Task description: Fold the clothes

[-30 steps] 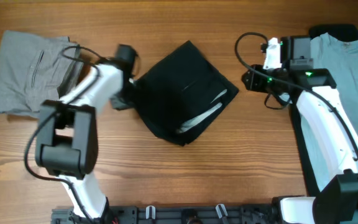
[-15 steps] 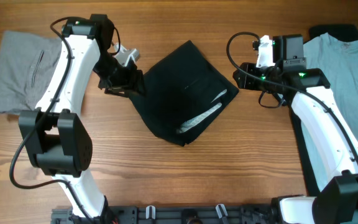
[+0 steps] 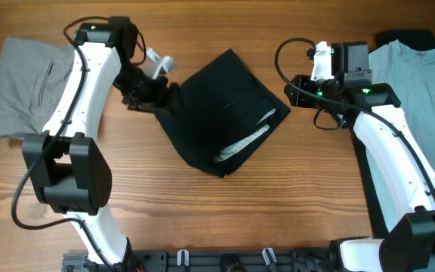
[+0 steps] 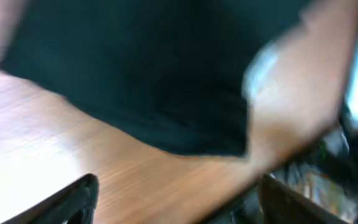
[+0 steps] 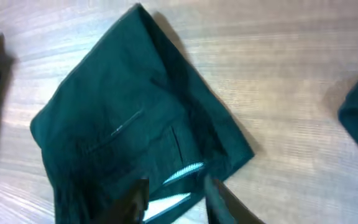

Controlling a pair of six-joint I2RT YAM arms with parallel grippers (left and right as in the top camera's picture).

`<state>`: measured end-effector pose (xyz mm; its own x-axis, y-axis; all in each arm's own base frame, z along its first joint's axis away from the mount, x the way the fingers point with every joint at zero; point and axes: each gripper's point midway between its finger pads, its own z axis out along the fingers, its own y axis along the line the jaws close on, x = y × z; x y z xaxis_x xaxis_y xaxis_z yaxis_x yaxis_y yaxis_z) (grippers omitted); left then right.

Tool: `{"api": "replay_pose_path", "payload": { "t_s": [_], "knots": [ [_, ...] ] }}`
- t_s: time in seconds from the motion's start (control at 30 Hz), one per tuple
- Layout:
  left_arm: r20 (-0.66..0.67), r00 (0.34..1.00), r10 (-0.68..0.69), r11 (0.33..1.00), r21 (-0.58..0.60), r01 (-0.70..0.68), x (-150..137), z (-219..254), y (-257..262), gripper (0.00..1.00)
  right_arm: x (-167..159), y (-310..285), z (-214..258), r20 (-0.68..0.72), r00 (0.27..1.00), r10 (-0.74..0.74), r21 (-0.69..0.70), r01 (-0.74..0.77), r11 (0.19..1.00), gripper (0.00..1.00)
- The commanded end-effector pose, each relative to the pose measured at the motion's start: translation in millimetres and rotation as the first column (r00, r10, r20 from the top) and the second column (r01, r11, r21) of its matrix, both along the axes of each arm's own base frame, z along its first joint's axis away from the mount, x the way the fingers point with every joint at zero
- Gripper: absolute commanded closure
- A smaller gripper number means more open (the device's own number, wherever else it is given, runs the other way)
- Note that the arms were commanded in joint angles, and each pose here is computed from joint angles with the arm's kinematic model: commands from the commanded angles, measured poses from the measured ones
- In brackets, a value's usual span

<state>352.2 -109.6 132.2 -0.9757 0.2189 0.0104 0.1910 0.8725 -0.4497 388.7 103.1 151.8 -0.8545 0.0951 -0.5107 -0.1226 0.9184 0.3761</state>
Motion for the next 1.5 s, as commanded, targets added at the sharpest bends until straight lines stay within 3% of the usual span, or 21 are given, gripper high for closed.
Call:
{"api": "replay_pose_path", "payload": {
  "t_s": [0.0, 0.13, 0.27, 0.33, 0.47, 0.57, 0.73, 0.83, 0.9, 1.0, 1.03, 1.07, 1.1, 1.2, 1.33, 1.4, 1.47],
  "knots": [
    [0.013, 0.93, 0.368, 0.91, 0.199, -0.363, 26, -8, 47, 0.13, -11, 34, -47, -0.073, 0.985, 0.157, 0.044, -0.154, 0.987, 0.75],
    [0.017, 0.86, 0.509, 0.837, 0.22, -0.5, 35, -17, 62, 0.14, -10, 58, -101, -0.16, 0.96, 0.228, 0.095, -0.215, 0.972, 0.79],
    [-0.051, 0.833, 0.551, 0.817, 0.236, -0.526, 21, -42, 58, 0.12, -23, 45, -155, -0.34, 0.933, 0.121, 0.053, -0.11, 0.993, 0.87],
    [-0.12, 0.832, 0.542, 0.836, 0.173, -0.521, 12, -61, 43, 0.12, -27, 43, -165, -0.372, 0.921, 0.116, 0.044, -0.107, 0.993, 0.87],
    [-0.258, 0.809, 0.528, 0.848, 0.107, -0.519, -20, -97, 17, 0.11, -32, 40, -168, -0.39, 0.914, 0.109, 0.032, -0.105, 0.994, 0.86],
    [-0.353, 0.796, 0.491, 0.862, 0.064, -0.503, -53, -124, -15, 0.0, -32, 40, -168, -0.393, 0.914, 0.106, 0.028, -0.104, 0.994, 0.85],
    [-0.405, 0.671, 0.621, 0.751, 0.061, -0.658, -65, -163, -54, 0.0, -33, 40, -168, -0.395, 0.912, 0.111, 0.027, -0.109, 0.994, 0.85],
    [-0.335, 0.643, 0.688, 0.687, 0.018, -0.726, -49, -178, -65, 0.0, -33, 40, -168, -0.394, 0.912, 0.111, 0.028, -0.109, 0.994, 0.85],
    [-0.18, 0.663, 0.727, 0.673, -0.009, -0.74, -25, -184, -61, 0.08, -33, 40, -168, -0.394, 0.912, 0.111, 0.028, -0.109, 0.994, 0.85],
    [-0.105, 0.68, 0.726, 0.677, -0.062, -0.733, -8, -181, -66, 0.38, -34, 40, -168, -0.398, 0.911, 0.11, 0.028, -0.108, 0.994, 0.86],
    [-0.092, 0.69, 0.718, 0.686, -0.073, -0.724, -6, -180, -67, 0.6, -35, 39, -169, -0.405, 0.908, 0.109, 0.028, -0.107, 0.994, 0.86],
    [-0.096, 0.69, 0.718, 0.687, -0.066, -0.724, -8, -181, -66, 0.93, -38, 39, -168, -0.416, 0.902, 0.111, 0.032, -0.108, 0.994, 0.89],
    [-0.11, 0.689, 0.716, 0.688, -0.052, -0.723, -12, -182, -66, 0.96, -43, 41, -167, -0.432, 0.894, 0.118, 0.044, -0.11, 0.993, 0.9],
    [-0.147, 0.776, 0.613, 0.774, -0.087, -0.627, -25, -177, -67, 0.96, -52, 39, -149, -0.44, 0.89, 0.122, 0.046, -0.113, 0.992, 0.94],
    [-0.114, 0.833, 0.541, 0.825, -0.119, -0.552, -23, -139, -48, 0.96, -56, 37, -68, -0.293, 0.947, 0.129, 0.052, -0.119, 0.992, 0.94],
    [-0.045, 0.859, 0.511, 0.845, -0.161, -0.511, -8, -84, -33, 0.96, -59, 33, -18, -0.163, 0.98, 0.117, 0.044, -0.112, 0.993, 0.93],
    [0.053, 0.858, 0.511, 0.82, -0.331, -0.468, 24, 6, -19, 0.96, -60, 21, 13, -0.08, 0.996, 0.031, 0.018, -0.03, 0.999, 0.9]
  ]
}}
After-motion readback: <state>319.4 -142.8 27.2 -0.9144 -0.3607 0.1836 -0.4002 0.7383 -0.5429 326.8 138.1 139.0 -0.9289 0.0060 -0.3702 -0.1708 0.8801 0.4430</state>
